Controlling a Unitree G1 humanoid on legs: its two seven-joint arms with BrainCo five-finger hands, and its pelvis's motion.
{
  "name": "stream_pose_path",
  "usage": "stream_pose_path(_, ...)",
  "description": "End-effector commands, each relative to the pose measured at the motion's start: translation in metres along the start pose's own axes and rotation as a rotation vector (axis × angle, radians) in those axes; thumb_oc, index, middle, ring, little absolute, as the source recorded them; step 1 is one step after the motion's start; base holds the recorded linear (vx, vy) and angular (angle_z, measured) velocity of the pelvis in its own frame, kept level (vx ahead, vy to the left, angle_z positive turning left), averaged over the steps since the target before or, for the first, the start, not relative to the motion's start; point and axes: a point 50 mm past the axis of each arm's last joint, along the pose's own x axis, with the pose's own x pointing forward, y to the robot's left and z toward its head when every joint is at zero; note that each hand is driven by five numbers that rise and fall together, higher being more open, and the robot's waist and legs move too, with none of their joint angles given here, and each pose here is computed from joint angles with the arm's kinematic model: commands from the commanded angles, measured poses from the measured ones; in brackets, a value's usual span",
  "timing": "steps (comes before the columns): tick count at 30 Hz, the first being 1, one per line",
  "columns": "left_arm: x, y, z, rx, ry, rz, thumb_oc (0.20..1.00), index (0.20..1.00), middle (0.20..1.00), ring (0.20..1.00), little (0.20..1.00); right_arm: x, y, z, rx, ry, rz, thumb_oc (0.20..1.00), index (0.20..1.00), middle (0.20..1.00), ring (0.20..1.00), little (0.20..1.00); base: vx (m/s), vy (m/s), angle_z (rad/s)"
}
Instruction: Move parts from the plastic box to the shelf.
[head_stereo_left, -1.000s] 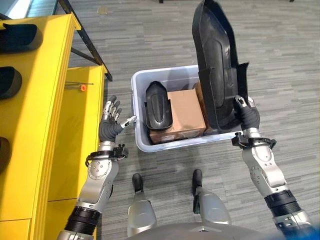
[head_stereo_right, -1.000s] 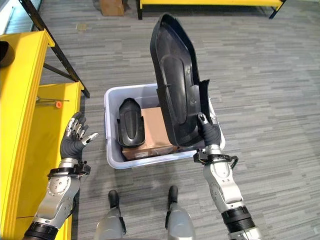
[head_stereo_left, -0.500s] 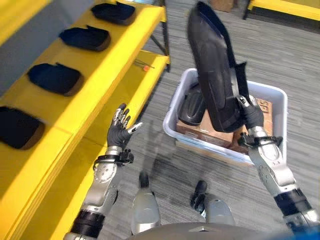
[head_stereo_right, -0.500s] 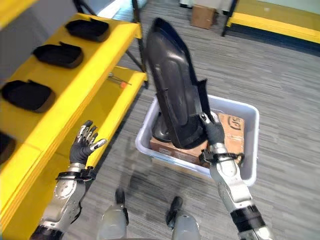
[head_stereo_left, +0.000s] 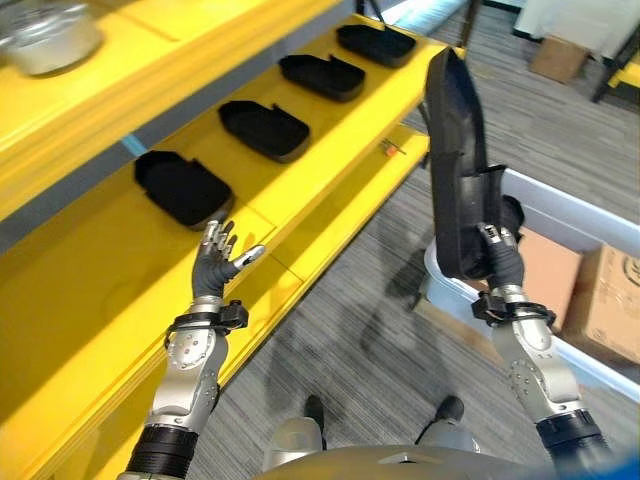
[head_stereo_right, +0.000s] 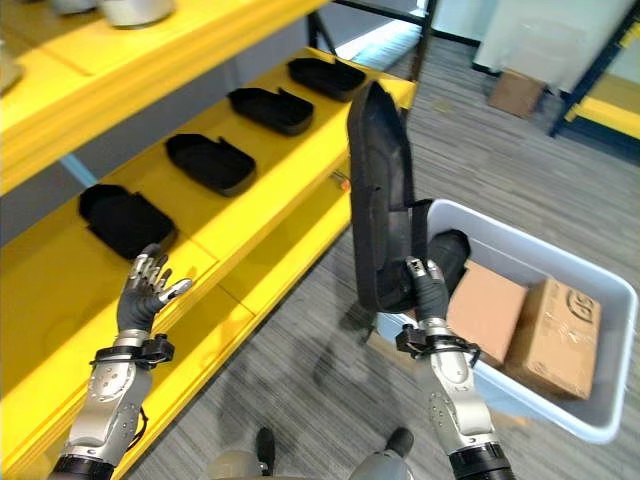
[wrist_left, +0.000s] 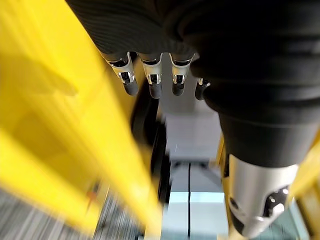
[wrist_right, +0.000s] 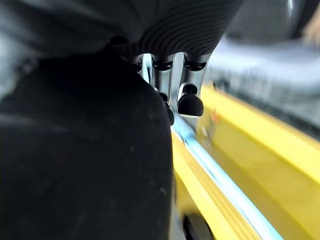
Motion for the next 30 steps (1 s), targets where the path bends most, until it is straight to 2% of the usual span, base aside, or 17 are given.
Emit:
stream_pose_path(1,0.009,-0.008,0.036,0.062,-0.192,-0.056,1.0,1.0,1.0,1.0,1.0,0.012,0.008,0.037,0.012,-0.196,0.042,0.2,0.2,0.2,0.2,0.2,0.06,0.163,0.8)
stream_pose_path(8,0.005,-0.015,0.027,0.058,-0.156,-0.084,1.0,1.0,1.0,1.0,1.0,-0.002,0.008,0.021,0.072,-0.115,0.081,0.2,0.2,0.2,0.2,0.2,0.07,0.203,0.64)
stream_pose_path(15,0.002,-0.013,0.025,0.045,-0.155,-0.06,1.0,1.0,1.0,1.0,1.0,-0.004,0.008,0.019,0.074,-0.103,0.095,0.2,0.2,0.2,0.2,0.2,0.0,-0.055,0.27)
stream_pose_path(23,-0.005,-0.011,0.017,0.003,-0.117,-0.051,1.0,1.0,1.0,1.0,1.0,-0.006,-0.006,0.019,0.054,-0.094,0.054,0.2,0.2,0.2,0.2,0.2,0.02,-0.078,0.26)
stream_pose_path(30,-0.001,-0.01,0.022,-0.031,-0.138,-0.023,1.0,1.0,1.0,1.0,1.0,-0.009,-0.019,0.026,0.03,-0.124,-0.01,0.2,0.2,0.2,0.2,0.2,-0.05,0.061,0.74)
